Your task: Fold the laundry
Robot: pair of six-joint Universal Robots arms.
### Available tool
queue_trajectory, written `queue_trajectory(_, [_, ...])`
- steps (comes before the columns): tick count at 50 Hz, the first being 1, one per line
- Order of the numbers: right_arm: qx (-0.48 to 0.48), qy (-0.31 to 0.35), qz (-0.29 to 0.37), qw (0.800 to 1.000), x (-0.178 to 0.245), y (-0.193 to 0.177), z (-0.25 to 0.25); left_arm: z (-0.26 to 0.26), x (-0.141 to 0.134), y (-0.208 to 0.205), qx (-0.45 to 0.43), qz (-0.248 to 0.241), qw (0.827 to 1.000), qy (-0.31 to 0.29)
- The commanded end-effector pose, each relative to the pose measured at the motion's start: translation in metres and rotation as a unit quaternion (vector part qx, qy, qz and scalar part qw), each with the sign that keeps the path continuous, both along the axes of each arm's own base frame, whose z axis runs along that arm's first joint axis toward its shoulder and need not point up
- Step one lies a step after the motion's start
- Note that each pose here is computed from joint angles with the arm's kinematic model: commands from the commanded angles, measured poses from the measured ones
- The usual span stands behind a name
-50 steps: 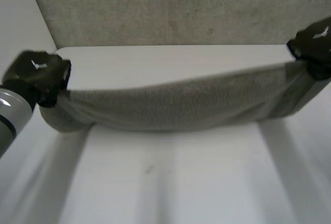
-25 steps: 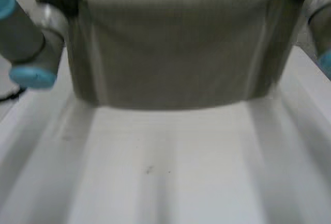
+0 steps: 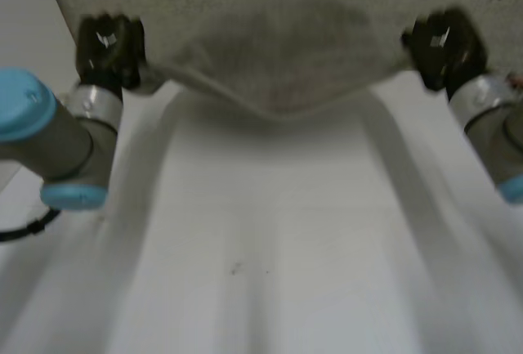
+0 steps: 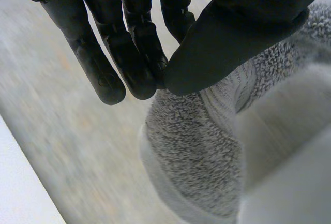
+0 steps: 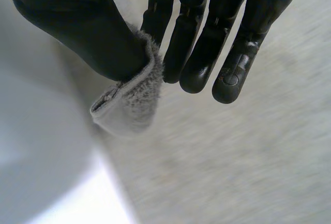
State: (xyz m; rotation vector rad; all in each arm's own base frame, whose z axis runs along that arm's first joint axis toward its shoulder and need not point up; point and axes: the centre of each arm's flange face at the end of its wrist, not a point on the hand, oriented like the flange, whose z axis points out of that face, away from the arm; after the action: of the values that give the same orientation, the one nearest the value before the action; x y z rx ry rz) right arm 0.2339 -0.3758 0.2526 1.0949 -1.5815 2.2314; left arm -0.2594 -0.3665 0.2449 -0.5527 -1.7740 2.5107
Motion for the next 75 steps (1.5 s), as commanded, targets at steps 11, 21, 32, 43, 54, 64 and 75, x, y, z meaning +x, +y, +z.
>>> queue_trajectory(11, [0.334, 0.164, 0.001, 0.928, -0.032, 0.087, -0.08, -0.079, 0.064, 0.076, 0.235, 0.032, 0.957, -0.169])
queue_trajectory(21, [0.397, 0.238, 0.001, 0.886, -0.061, 0.134, -0.025, -0.048, 0.078, 0.149, 0.359, -0.028, 0.9, -0.246])
queue_trajectory(32, [0.302, 0.174, -0.027, 0.937, -0.037, 0.079, -0.056, -0.047, 0.054, 0.1, 0.23, -0.057, 0.953, -0.188])
queue_trajectory(43, [0.192, 0.154, -0.076, 0.966, -0.014, 0.014, -0.099, -0.082, 0.036, 0.014, 0.177, 0.016, 0.967, -0.181])
queue_trajectory(54, [0.093, 0.134, -0.064, 0.984, 0.013, -0.018, -0.115, -0.109, 0.021, -0.015, 0.164, 0.012, 0.97, -0.18])
queue_trajectory(64, [0.077, 0.133, -0.061, 0.986, 0.02, -0.033, -0.131, -0.11, 0.016, -0.022, 0.153, 0.011, 0.972, -0.177])
queue_trajectory(75, [0.063, 0.046, -0.087, 0.993, 0.007, -0.022, -0.062, -0.072, 0.015, -0.008, 0.127, 0.012, 0.979, -0.157])
